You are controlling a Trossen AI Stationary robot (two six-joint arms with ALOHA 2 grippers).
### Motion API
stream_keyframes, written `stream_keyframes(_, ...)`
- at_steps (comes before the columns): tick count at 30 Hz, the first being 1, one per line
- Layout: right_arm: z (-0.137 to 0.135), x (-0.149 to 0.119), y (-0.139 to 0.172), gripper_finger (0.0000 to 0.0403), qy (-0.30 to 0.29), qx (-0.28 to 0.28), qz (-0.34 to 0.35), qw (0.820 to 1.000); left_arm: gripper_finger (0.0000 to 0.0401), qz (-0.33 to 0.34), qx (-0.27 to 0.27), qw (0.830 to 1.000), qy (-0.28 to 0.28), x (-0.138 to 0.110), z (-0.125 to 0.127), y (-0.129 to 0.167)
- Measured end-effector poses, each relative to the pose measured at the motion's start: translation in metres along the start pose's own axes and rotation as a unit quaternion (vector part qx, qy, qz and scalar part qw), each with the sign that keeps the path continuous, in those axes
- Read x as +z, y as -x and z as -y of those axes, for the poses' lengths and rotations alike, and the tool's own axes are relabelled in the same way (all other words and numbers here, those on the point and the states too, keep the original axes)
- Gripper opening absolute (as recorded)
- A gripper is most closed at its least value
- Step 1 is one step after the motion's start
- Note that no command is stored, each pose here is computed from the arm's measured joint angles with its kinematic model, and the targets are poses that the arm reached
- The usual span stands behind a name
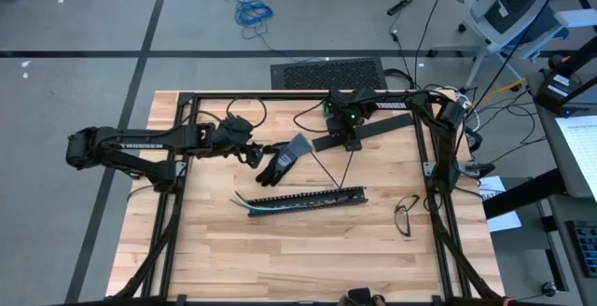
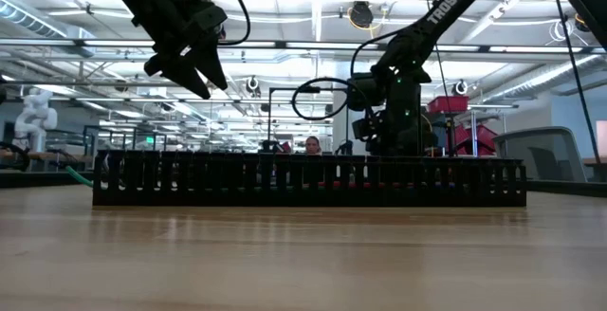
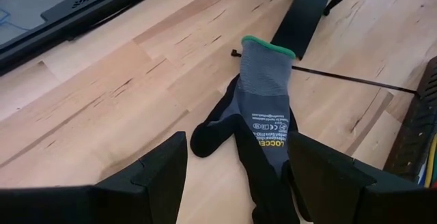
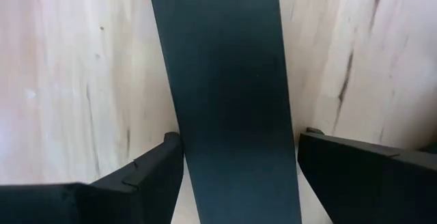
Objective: Ziptie cables
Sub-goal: Close the black cable duct
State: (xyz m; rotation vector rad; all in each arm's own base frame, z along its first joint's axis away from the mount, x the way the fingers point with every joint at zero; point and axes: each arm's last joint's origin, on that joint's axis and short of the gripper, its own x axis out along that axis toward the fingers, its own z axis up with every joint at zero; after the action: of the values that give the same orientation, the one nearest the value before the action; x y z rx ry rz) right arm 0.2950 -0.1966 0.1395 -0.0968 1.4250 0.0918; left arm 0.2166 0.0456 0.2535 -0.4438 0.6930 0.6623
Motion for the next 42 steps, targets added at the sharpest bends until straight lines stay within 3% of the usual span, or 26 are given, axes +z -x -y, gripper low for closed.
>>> stream_keyframes(4,0.001,-0.001,0.000,0.0264,0.001,0.004,0.003,1.000,0.0245,0.000,0.001,1.000,-0.001,0.000,0.000,0.000)
stream_keyframes(10,0.000,0.002,-0.003,0.0215,0.003,0.002,0.010,1.000,0.0245,-0.007,0.011,1.000,-0.005,-0.002,0.000,-0.003)
stream_keyframes(18,-0.016,0.027,-0.012,0.0208,-0.027,-0.024,0.037,0.999,0.0245,-0.025,0.022,0.999,-0.011,-0.005,-0.002,-0.005)
stream_keyframes(24,-0.031,0.048,-0.013,0.0190,-0.099,-0.029,0.082,0.991,0.0245,-0.026,0.021,0.999,-0.011,-0.005,-0.002,-0.005)
stream_keyframes(29,-0.034,0.055,-0.011,0.0164,-0.158,0.010,0.113,0.981,0.0245,-0.028,0.017,0.999,-0.011,-0.006,-0.001,-0.005)
stream_keyframes(34,-0.034,0.058,-0.010,0.0162,-0.228,0.034,0.129,0.965,0.0245,-0.038,0.015,0.999,-0.013,-0.007,-0.002,-0.005)
stream_keyframes(42,-0.039,0.056,0.016,0.0191,-0.199,0.033,0.152,0.968,0.0245,-0.041,0.013,0.999,-0.013,-0.007,-0.002,-0.005)
